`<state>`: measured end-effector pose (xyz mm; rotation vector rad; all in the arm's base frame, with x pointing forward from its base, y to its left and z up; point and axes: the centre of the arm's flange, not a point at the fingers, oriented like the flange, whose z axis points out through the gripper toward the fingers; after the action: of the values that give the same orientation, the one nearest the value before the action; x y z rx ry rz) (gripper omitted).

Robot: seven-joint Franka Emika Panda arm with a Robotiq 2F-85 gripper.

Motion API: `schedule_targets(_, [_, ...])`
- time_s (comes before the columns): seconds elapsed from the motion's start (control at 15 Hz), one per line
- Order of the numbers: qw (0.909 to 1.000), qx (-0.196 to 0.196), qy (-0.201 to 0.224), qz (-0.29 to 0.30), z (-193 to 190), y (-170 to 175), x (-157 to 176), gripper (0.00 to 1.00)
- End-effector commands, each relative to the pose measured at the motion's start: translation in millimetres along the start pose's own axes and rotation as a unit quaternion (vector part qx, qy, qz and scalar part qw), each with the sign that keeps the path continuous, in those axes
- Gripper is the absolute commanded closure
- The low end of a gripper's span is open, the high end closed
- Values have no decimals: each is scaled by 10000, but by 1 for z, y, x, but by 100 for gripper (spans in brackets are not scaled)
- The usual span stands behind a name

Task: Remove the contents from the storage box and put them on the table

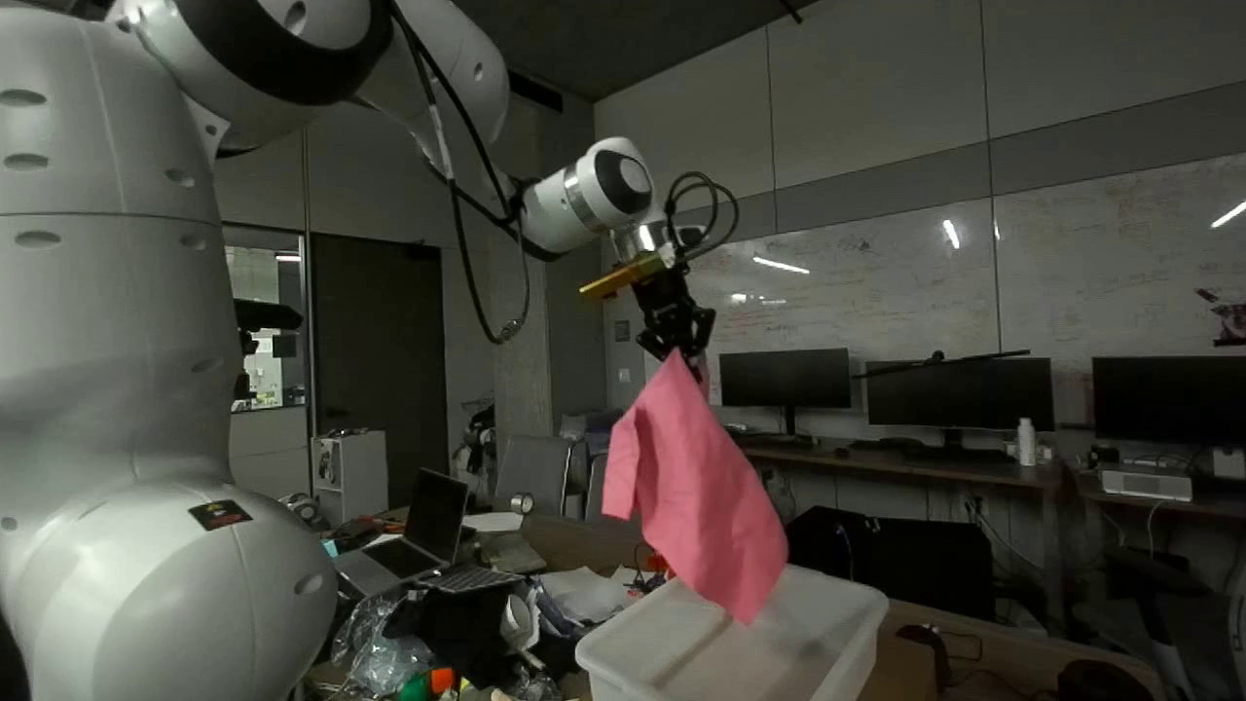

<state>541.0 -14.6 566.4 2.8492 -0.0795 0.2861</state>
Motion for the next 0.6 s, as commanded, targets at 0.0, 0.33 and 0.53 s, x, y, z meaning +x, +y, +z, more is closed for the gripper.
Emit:
schedule_targets(0.0, [9968, 52, -456, -652, -60, -53, -5, 99])
schedule_targets(0.33, [9733, 256, -1386, -1814, -81, -148, -15, 99])
schedule_targets(0.53, [9526, 65, -1938, -2345, -73, -187, -14, 99])
